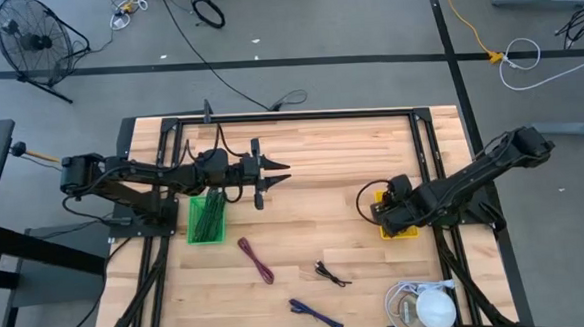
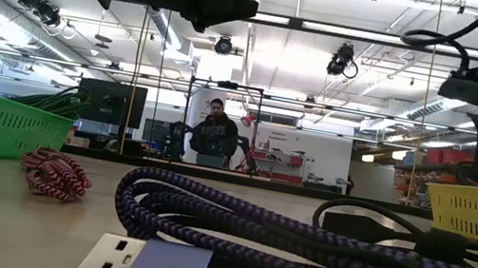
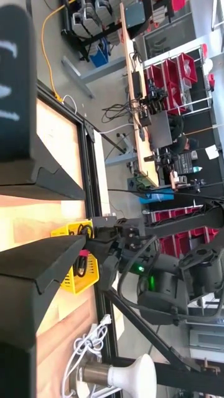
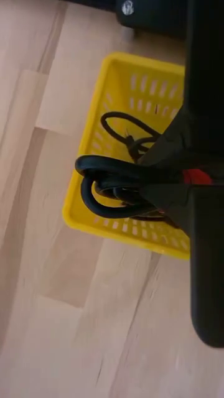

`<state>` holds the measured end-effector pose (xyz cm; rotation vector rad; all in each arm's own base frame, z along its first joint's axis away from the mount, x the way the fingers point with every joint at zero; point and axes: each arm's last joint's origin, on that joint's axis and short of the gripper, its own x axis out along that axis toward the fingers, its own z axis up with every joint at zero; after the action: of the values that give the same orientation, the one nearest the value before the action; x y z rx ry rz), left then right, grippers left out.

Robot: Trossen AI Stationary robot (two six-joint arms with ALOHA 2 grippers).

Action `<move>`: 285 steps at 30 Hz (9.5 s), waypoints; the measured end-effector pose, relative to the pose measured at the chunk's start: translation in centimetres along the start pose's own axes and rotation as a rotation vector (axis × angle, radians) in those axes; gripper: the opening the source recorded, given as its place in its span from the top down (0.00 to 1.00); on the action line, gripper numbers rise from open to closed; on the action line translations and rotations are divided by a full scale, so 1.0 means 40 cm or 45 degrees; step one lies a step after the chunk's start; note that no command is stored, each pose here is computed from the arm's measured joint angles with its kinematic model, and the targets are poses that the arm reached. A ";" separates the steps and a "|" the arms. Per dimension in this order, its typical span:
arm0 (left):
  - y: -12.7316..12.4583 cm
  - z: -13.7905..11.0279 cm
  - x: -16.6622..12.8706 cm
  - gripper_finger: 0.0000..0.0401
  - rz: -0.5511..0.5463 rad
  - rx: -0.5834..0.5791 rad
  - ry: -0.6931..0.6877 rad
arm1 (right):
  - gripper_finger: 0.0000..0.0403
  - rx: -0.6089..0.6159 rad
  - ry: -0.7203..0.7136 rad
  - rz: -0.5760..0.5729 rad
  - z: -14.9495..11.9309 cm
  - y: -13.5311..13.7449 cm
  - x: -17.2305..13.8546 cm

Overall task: Pick & Place USB Port
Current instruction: Put the black charger adaptor into the yellow bin, then put the pink black charger cable into the green bin

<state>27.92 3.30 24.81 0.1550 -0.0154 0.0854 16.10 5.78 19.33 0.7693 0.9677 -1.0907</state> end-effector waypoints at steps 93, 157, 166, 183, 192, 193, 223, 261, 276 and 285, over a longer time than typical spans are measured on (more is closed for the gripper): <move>-0.008 -0.052 -0.005 0.74 -0.032 0.013 0.274 | 0.66 -0.657 0.249 0.839 -0.261 0.408 0.098; -0.010 -0.062 -0.008 0.74 -0.041 0.009 0.329 | 0.99 0.003 0.011 -0.199 -0.059 0.027 -0.036; -0.010 -0.062 -0.008 0.74 -0.041 0.008 0.329 | 0.79 -0.020 0.032 -0.249 -0.067 0.009 -0.012; -0.091 -0.063 -0.030 0.74 -0.661 -0.145 0.382 | 0.58 -0.155 -0.185 -0.114 -0.013 0.010 -0.091; -0.284 -0.089 -0.110 0.76 -0.722 0.227 0.701 | 0.58 -0.175 -0.424 0.088 0.049 0.011 -0.156; -0.298 -0.088 -0.117 0.76 -0.732 0.261 0.706 | 0.58 -0.175 -0.438 0.102 0.054 0.013 -0.157; -0.371 -0.190 -0.164 0.54 -0.773 0.653 1.062 | 0.58 -0.257 -0.539 0.353 0.121 0.107 -0.150; -0.322 -0.198 -0.097 0.96 -0.640 0.230 1.000 | 0.58 -0.357 -0.559 0.339 0.123 0.109 -0.150; -0.224 -0.023 -0.236 0.96 0.169 -0.516 0.898 | 0.58 -0.463 -0.571 0.309 0.123 0.108 -0.149; -0.252 -0.012 -0.373 0.96 0.582 -0.805 0.778 | 0.58 -0.533 -0.646 0.260 0.126 0.107 -0.150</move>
<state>13.95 -7.81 22.45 -0.5152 0.5298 0.5731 20.50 4.76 27.03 0.2207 0.6326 -0.8082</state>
